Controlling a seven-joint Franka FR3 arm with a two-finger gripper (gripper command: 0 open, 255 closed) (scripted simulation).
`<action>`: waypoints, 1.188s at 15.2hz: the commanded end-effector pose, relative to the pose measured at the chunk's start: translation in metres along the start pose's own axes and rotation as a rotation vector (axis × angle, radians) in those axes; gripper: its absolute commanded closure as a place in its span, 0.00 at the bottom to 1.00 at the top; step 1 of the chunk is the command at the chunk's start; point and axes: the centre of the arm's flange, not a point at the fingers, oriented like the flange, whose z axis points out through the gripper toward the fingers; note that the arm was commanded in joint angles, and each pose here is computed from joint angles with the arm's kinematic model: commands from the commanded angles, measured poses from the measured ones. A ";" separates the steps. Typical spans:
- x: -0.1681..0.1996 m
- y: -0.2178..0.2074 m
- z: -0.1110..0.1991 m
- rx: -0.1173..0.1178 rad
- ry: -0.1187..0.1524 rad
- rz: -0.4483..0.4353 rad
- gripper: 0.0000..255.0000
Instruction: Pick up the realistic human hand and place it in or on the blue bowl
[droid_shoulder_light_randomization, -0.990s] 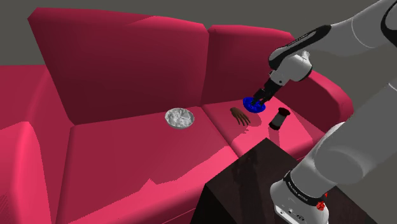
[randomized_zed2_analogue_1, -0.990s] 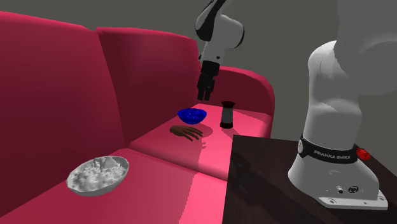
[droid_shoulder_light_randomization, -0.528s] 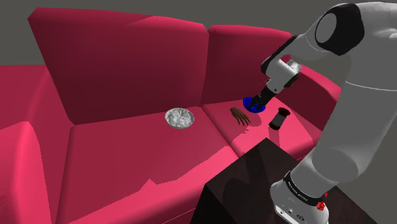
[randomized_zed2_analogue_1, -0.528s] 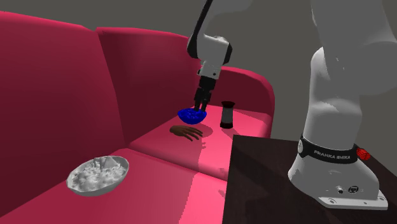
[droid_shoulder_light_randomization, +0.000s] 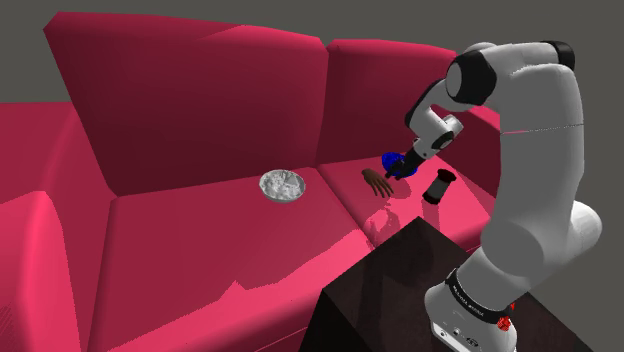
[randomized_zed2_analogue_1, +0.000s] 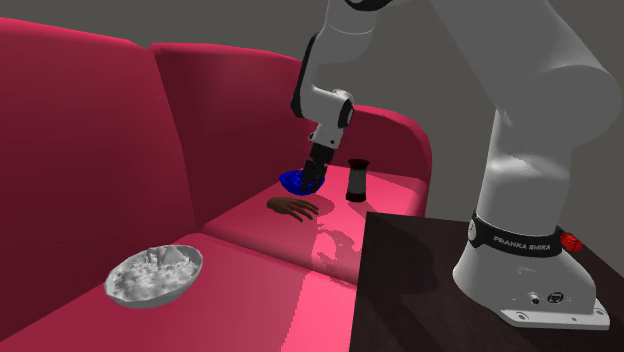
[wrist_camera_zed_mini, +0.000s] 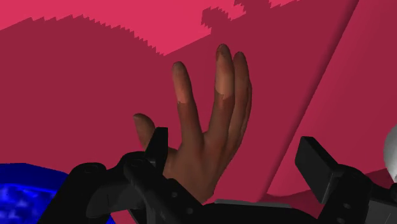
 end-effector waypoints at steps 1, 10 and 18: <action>0.004 0.014 0.016 0.012 0.012 0.005 0.00; 0.004 0.013 0.056 0.012 0.012 0.005 0.00; 0.004 0.013 0.056 0.012 0.012 0.005 1.00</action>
